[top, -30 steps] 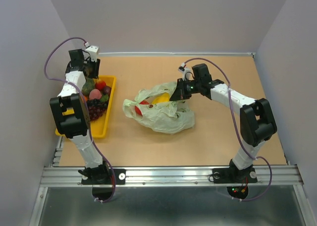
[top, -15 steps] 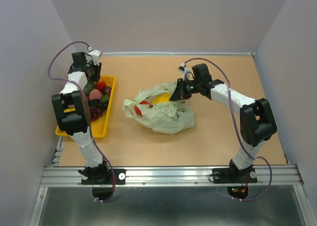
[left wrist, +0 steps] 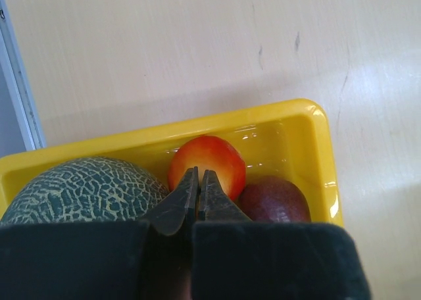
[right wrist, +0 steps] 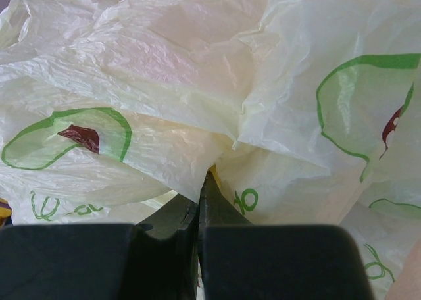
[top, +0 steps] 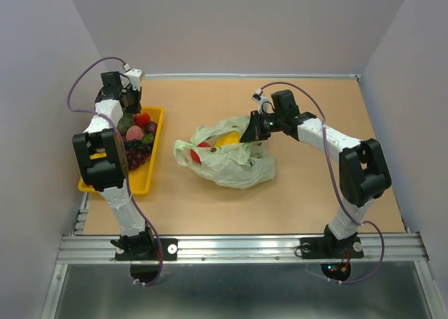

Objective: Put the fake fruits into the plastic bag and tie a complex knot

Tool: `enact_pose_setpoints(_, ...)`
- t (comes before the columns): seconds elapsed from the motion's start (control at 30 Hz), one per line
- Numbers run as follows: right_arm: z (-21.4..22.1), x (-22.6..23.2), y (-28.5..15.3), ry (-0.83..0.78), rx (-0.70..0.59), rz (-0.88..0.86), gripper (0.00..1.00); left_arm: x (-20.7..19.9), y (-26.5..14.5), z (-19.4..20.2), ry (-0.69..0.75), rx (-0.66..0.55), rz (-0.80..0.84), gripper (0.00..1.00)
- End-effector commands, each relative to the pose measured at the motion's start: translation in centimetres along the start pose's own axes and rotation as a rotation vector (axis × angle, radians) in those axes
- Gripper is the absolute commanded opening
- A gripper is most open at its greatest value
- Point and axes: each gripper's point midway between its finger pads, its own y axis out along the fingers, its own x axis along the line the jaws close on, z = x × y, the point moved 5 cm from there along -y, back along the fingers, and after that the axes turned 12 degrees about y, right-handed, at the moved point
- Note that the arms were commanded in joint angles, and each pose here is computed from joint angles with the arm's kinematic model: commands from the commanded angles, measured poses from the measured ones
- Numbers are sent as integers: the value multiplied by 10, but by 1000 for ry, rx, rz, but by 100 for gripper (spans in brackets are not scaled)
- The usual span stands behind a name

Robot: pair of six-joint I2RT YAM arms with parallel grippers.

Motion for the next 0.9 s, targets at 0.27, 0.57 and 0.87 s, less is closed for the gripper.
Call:
enact_pose_setpoints(0.27, -8, 4, -6, -23, -48, 6, 1, -38, -145, -80, 4, -250, 113, 0)
enact_pose_setpoints(0.57, -6, 8, 0, -13, -31, -22, 1, -98, -191, -45, 29, -232, 334, 0)
enact_pose_setpoints(0.87, 12, 18, 17, -30, 35, -49, 0, -185, -198, -22, 85, -269, 594, 0)
